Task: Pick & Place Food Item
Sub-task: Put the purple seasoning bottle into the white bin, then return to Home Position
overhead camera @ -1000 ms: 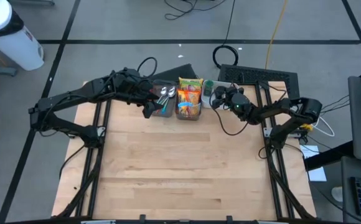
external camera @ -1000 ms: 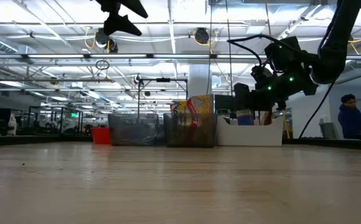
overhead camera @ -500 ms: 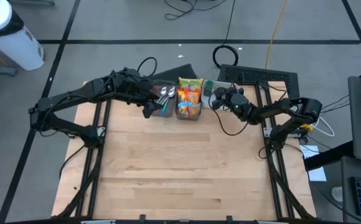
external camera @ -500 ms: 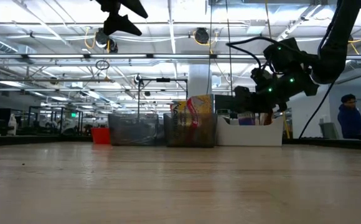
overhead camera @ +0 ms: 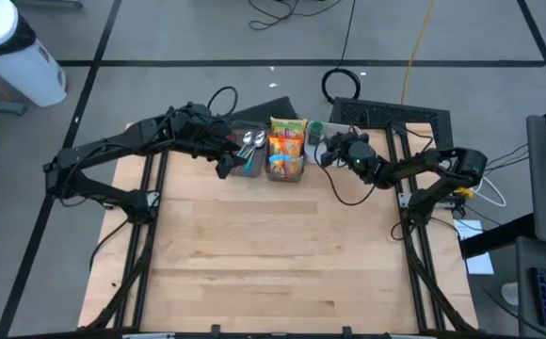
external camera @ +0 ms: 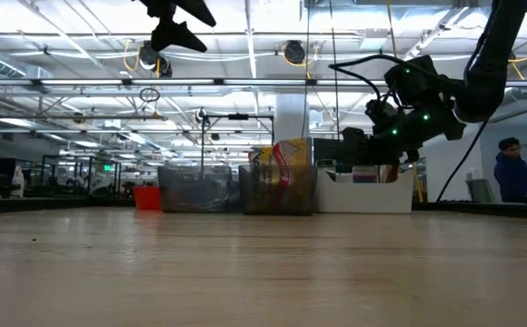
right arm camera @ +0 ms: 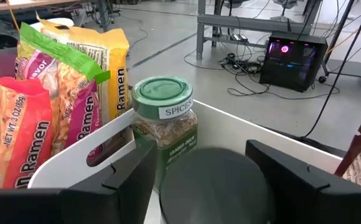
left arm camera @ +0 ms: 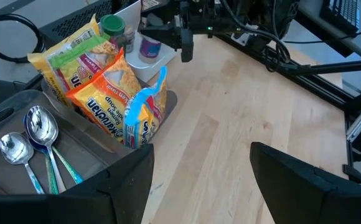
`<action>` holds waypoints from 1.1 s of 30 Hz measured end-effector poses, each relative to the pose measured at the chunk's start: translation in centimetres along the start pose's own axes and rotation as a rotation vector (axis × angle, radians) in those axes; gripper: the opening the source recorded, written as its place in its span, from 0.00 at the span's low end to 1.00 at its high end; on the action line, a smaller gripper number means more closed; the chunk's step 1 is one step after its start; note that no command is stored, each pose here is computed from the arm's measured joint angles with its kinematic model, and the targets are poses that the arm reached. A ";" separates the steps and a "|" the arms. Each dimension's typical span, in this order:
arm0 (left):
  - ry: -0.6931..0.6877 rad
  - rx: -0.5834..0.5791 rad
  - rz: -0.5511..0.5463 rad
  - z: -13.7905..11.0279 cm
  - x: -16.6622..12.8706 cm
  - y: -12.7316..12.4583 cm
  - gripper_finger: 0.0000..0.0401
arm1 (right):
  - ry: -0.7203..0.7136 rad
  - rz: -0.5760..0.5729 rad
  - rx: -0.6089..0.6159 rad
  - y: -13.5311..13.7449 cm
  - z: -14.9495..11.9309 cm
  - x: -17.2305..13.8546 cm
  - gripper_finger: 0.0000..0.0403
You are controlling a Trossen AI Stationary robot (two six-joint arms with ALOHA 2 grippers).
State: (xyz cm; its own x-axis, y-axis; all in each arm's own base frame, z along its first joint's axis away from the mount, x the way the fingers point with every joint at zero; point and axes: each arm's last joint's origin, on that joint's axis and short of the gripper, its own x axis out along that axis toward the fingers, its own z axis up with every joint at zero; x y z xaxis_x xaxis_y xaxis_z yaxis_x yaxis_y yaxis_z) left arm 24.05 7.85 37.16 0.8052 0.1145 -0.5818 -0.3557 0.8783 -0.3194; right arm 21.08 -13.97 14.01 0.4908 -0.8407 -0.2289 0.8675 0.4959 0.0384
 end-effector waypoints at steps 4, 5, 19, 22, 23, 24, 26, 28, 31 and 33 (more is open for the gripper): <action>0.000 0.000 0.000 0.0 0.0 0.0 0.67 | 0.001 0.000 -0.001 0.0 0.0 0.0 0.63; 0.000 0.000 0.000 0.0 0.0 0.0 0.67 | 0.001 0.000 -0.001 0.0 0.0 0.0 0.64; 0.000 0.025 0.000 0.0 0.0 0.0 0.67 | -0.055 0.025 -0.113 0.4 0.9 -0.5 0.65; 0.000 0.043 0.000 0.0 0.0 0.0 0.67 | -0.076 0.027 -0.143 0.4 1.8 -1.0 0.65; 0.000 0.047 0.000 0.0 0.0 0.0 0.67 | -0.087 0.026 -0.159 0.3 2.1 -1.2 0.65; -0.001 0.053 0.000 0.0 0.0 0.0 0.67 | -0.092 0.026 -0.175 0.2 2.5 -1.5 0.65; -0.002 0.064 0.003 0.0 0.0 0.0 0.67 | -0.087 0.024 -0.197 0.0 3.1 -2.0 0.65; -0.005 0.072 0.007 0.1 0.0 0.2 0.67 | -0.086 0.023 -0.202 -0.3 3.8 -2.8 0.65; -0.014 0.068 0.022 0.2 -0.1 0.6 0.67 | -0.108 0.021 -0.218 -0.8 5.1 -4.0 0.65; -0.025 0.073 0.027 0.4 -0.2 0.8 0.67 | -0.131 0.023 -0.239 -1.1 6.0 -5.0 0.65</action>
State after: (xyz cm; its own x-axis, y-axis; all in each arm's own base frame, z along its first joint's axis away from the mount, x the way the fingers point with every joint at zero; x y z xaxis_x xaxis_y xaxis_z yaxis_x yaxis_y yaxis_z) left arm 23.82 8.73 37.28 0.8079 0.1494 -0.5700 -0.3426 0.9061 -0.2481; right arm 18.18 -11.62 20.92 0.5300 -0.8418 -0.1025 0.8197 0.5395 -0.1924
